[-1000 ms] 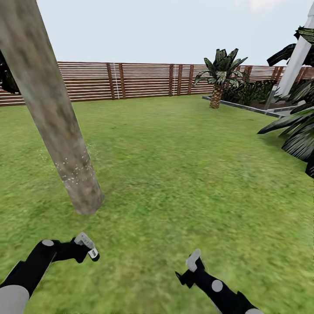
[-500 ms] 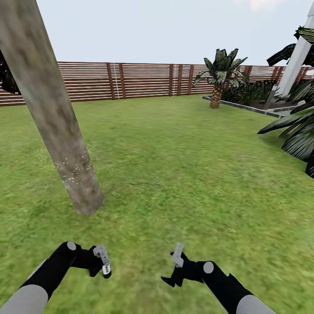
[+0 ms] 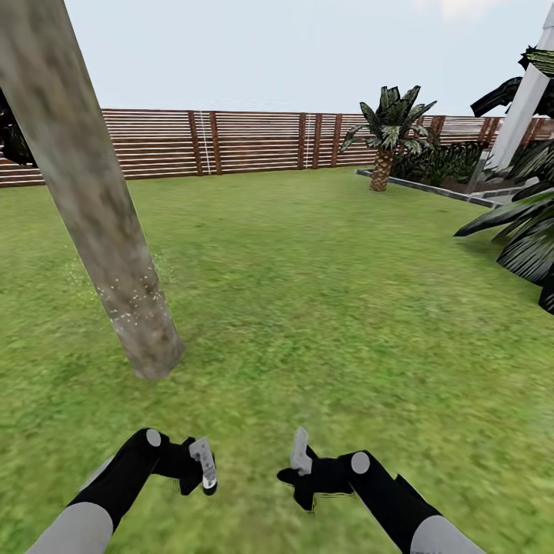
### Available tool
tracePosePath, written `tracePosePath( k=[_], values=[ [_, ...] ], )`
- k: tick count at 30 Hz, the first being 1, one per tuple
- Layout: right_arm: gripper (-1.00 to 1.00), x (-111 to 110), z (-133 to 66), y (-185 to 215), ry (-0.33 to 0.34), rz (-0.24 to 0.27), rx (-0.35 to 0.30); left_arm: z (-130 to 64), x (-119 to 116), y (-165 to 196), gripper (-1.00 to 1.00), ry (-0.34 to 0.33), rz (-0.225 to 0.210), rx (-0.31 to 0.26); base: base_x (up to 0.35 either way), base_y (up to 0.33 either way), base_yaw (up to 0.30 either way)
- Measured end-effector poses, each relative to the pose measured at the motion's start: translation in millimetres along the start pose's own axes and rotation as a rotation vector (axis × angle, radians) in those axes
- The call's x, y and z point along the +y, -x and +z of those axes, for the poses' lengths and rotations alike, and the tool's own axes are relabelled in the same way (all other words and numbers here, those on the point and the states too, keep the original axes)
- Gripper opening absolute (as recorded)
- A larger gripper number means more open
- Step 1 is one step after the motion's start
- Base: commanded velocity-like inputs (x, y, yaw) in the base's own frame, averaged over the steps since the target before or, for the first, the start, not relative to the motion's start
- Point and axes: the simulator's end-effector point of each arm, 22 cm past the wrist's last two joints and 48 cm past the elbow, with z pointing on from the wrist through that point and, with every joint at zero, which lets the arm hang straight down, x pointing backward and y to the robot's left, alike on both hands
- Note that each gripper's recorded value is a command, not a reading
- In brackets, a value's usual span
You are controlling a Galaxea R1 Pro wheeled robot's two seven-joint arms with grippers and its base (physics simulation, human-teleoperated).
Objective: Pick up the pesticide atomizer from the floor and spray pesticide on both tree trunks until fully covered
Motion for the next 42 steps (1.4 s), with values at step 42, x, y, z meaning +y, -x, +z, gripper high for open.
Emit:
tracePosePath(
  k=[42],
  values=[
    [-1.0, -0.2, 8.9, 35.9, 0.001, -0.124, -0.015, 48.9, -84.1, 64.9, -1.0, -0.156, 0.2, -0.045, 0.0, 0.0, 0.0]
  ],
)
